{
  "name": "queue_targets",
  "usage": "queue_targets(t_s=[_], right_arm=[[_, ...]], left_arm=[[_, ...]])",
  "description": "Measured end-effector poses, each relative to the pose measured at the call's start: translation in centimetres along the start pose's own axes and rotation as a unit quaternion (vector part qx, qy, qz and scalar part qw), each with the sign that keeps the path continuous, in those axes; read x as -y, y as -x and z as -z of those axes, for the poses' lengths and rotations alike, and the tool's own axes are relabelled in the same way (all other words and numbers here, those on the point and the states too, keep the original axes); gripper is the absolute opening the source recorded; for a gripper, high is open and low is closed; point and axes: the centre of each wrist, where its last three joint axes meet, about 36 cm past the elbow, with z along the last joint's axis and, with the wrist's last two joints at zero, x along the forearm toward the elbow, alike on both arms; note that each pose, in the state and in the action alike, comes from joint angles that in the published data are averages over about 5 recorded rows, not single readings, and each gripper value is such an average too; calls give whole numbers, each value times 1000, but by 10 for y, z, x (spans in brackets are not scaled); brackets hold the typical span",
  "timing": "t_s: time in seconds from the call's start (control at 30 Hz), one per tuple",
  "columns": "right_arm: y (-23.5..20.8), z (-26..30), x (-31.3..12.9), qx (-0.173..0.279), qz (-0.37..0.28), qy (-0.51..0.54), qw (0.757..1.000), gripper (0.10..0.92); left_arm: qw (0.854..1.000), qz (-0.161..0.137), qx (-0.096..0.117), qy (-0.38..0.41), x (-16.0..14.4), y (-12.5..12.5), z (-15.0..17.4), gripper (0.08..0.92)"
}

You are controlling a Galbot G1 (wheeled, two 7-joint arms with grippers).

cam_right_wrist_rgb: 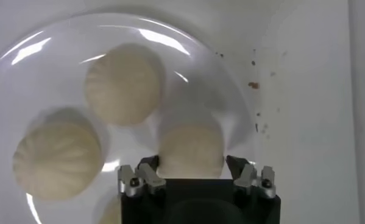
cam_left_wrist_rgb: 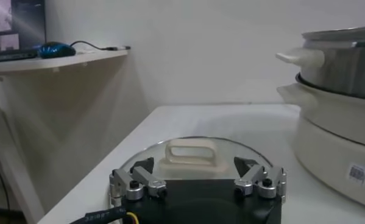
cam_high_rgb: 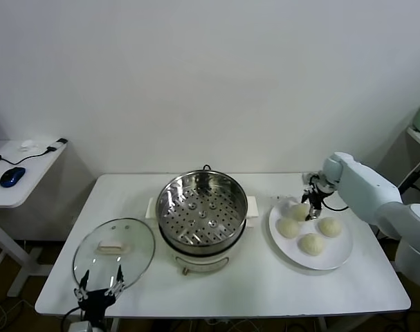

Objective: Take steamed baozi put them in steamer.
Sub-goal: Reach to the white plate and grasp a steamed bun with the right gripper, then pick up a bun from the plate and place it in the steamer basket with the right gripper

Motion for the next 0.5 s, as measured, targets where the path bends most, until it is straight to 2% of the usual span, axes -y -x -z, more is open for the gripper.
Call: queue_targets(t_s=[0.23,0.37,0.5], right_arm=[[-34,4,10,11,-11,-28,999,679],[-82,24,24,20,-30,-70,997,679],[-146,67,39,39,-53,-134,989,679]], left_arm=[[1000,-1,2,3,2,-3,2,823],[1000,-3,5,3,4,-4,4,823],[1000,-5,7,5,5,-4,6,823]])
